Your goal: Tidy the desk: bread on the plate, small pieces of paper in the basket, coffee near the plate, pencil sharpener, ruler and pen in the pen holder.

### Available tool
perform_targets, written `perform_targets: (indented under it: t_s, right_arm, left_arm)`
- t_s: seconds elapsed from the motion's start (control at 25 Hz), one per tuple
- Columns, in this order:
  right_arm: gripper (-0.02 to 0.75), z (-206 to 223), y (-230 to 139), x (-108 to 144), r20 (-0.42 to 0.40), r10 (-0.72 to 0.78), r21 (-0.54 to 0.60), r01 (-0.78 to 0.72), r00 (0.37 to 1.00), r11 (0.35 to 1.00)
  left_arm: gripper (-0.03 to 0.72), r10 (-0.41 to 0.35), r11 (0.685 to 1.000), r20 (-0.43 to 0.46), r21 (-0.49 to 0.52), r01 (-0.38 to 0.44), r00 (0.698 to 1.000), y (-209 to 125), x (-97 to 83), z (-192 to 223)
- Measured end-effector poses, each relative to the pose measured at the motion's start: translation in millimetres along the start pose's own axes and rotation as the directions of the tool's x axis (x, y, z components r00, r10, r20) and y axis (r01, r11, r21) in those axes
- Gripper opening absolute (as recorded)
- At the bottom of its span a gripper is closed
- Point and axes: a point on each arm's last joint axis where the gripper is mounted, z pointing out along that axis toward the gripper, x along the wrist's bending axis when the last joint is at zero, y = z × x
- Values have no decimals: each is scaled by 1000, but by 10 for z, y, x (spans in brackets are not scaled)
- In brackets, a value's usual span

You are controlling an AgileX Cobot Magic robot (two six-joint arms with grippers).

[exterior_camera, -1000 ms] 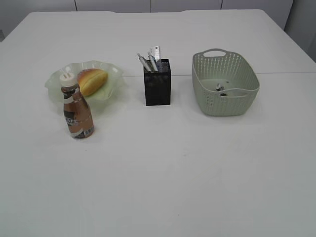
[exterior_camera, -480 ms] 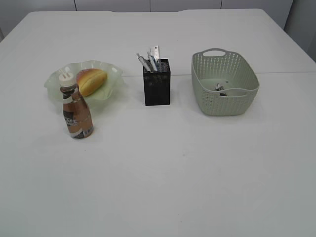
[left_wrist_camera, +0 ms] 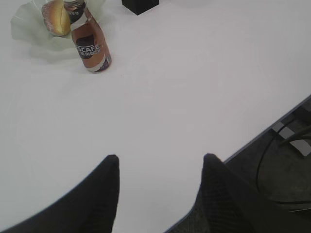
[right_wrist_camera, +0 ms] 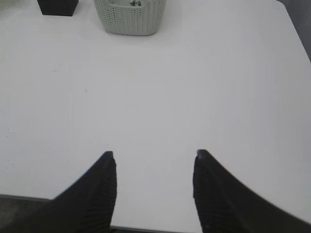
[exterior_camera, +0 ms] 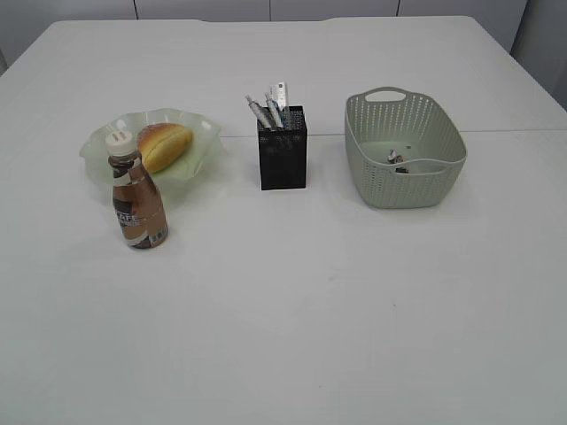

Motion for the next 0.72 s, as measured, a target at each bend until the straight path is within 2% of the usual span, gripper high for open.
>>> perform_targets:
  t_s: [0.48, 0.64, 0.72]
  right_arm:
    - [408, 0, 1, -3, 4, -1, -2, 1, 1000, 1000]
    - [408, 0, 1, -3, 4, -1, -2, 1, 1000, 1000]
    - [408, 1, 2, -3, 9, 2, -1, -2, 1000, 1000]
  left_arm:
    - [379, -3, 1000, -10, -8, 3, 1000, 9, 3, 1]
    - [368, -38, 999, -70, -6, 38, 997, 17, 0, 12]
    - [363, -73, 997, -129, -4, 73, 989, 24, -2, 23]
